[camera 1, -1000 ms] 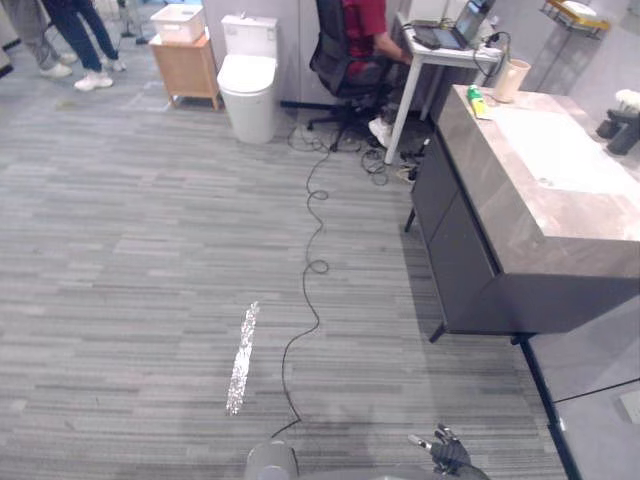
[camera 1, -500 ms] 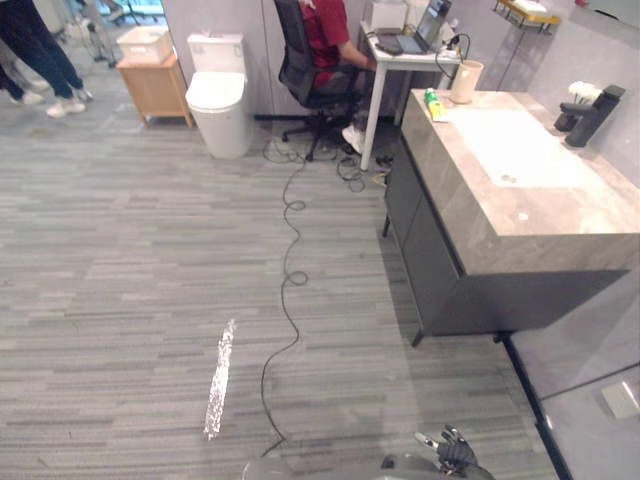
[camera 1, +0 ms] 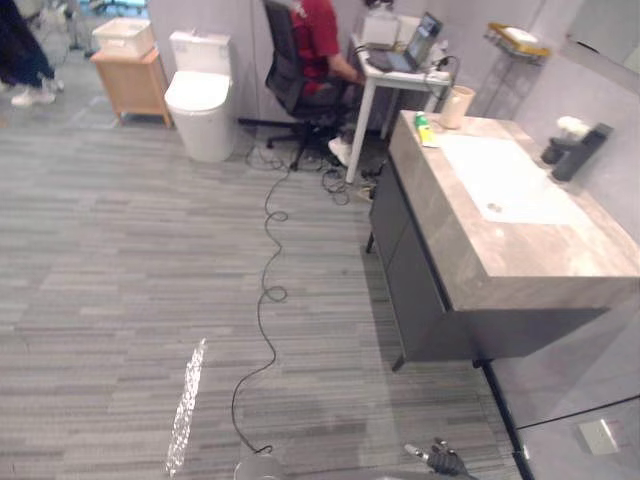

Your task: Organize washtable

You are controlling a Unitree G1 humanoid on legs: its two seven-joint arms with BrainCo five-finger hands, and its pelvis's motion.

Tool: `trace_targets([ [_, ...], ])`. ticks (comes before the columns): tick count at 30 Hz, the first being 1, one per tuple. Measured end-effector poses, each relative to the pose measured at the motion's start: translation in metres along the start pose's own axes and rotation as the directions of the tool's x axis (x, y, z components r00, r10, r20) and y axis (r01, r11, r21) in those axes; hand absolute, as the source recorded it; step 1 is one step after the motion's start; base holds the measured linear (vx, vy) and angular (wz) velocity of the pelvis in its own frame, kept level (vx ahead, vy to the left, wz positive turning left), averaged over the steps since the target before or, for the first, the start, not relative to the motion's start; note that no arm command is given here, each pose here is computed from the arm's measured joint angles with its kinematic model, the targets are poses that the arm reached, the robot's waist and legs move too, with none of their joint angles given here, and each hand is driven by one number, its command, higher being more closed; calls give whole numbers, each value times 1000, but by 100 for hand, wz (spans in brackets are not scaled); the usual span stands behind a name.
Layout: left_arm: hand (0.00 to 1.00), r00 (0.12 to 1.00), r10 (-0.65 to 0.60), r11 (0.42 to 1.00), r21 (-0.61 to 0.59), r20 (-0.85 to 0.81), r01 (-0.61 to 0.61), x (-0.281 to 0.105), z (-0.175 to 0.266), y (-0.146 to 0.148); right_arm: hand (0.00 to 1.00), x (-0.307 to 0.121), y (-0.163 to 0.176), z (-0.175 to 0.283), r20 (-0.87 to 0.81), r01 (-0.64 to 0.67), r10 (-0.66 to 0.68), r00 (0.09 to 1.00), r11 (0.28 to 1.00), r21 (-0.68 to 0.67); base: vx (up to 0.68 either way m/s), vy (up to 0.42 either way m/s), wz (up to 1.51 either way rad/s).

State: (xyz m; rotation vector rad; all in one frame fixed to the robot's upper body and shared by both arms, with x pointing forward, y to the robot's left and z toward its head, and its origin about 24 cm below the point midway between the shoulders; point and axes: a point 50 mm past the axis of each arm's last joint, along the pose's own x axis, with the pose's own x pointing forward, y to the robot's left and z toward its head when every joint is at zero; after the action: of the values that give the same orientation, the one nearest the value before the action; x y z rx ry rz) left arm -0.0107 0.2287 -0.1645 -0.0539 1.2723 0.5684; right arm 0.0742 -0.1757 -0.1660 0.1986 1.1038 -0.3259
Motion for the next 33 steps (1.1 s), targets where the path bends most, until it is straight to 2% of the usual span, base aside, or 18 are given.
trace_targets([
  [6,0,999,-27,996,88,-31,29,-1,-8,-4,0,-1,-8,-2,1,26,-26,1000,999,26,-30,98,-7],
  [26,0,997,-31,987,157,-64,41,-1,-14,0,0,1,-9,-4,-22,19,-19,1000,1000,-12,-80,-4,-12],
  [27,0,996,-33,978,203,-84,50,-1,-19,1,0,-6,-39,-30,-123,76,-83,989,995,-60,56,19,0],
  [33,0,996,-34,978,201,-88,51,-1,-20,1,0,-6,-38,-28,-120,76,-83,989,995,-60,1,0,8],
])
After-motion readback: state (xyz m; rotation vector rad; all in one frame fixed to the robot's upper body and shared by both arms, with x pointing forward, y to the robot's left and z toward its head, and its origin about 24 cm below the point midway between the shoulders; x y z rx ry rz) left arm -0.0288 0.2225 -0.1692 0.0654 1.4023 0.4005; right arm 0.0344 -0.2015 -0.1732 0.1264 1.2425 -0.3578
